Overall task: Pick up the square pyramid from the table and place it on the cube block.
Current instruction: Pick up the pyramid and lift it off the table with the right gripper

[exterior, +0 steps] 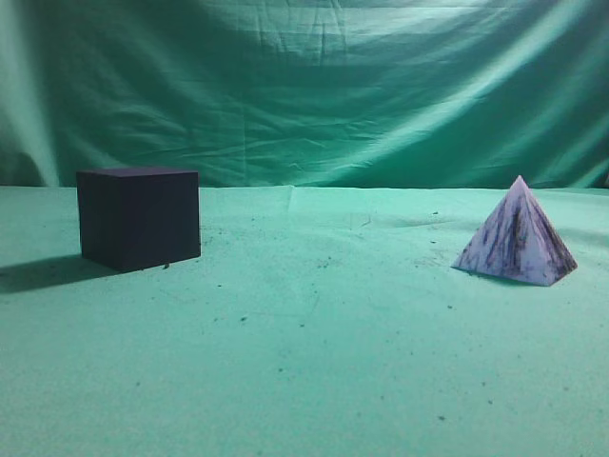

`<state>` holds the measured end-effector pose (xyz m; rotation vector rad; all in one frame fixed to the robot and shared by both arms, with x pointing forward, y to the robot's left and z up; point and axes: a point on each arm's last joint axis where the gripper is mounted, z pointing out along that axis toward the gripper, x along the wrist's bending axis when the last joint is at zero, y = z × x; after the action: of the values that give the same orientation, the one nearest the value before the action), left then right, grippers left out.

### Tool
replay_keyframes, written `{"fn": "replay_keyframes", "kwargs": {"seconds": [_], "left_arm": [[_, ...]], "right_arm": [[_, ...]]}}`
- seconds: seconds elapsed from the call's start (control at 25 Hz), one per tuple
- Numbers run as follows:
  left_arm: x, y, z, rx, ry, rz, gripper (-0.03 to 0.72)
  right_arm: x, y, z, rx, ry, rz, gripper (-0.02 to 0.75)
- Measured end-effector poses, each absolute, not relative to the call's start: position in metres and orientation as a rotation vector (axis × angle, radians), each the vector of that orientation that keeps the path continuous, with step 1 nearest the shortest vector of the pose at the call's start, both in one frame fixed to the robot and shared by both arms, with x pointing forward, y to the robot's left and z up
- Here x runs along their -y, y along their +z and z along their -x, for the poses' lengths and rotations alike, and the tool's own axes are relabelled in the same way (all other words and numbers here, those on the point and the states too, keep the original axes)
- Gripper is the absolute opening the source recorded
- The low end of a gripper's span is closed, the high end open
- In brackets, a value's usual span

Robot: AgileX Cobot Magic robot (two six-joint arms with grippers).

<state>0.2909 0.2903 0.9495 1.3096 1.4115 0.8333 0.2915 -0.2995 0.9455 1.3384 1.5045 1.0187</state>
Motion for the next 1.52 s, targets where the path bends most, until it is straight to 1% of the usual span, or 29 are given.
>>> {"fn": "replay_keyframes", "kwargs": {"seconds": [0.32, 0.56, 0.68, 0.92, 1.04, 1.16, 1.32, 1.4, 1.52], "left_arm": [[-0.290, 0.950, -0.291, -1.412, 0.833, -1.310, 0.000], [-0.290, 0.950, -0.291, -1.412, 0.833, -1.310, 0.000], [-0.290, 0.950, -0.291, -1.412, 0.833, -1.310, 0.000], [-0.290, 0.950, -0.291, -1.412, 0.833, -1.310, 0.000], [-0.290, 0.950, -0.291, -1.412, 0.833, -1.310, 0.000], [-0.290, 0.950, -0.291, -1.412, 0.833, -1.310, 0.000], [-0.290, 0.950, -0.291, -1.412, 0.833, -1.310, 0.000], [-0.290, 0.950, -0.291, -1.412, 0.833, -1.310, 0.000], [-0.290, 0.950, -0.291, -1.412, 0.833, -1.310, 0.000]], "right_arm": [[0.299, 0.947, -0.292, -1.492, 1.034, -1.322, 0.046], [0.292, 0.980, -0.295, -1.217, 1.357, -1.107, 0.046], [0.292, 0.990, -0.293, -1.188, 1.393, -1.135, 0.046], [0.295, 1.041, -0.300, -1.360, 1.221, -1.383, 0.046], [0.295, 1.054, -0.313, -1.490, 1.086, -1.545, 0.046], [0.293, 1.059, -0.325, -1.620, 0.949, -1.640, 0.046], [0.285, 1.071, -0.345, -1.897, 0.808, -1.535, 0.046], [0.276, 1.073, -0.356, -2.049, 0.768, -1.466, 0.046], [0.257, 1.066, -0.372, -2.247, 0.718, -1.376, 0.046]]}}
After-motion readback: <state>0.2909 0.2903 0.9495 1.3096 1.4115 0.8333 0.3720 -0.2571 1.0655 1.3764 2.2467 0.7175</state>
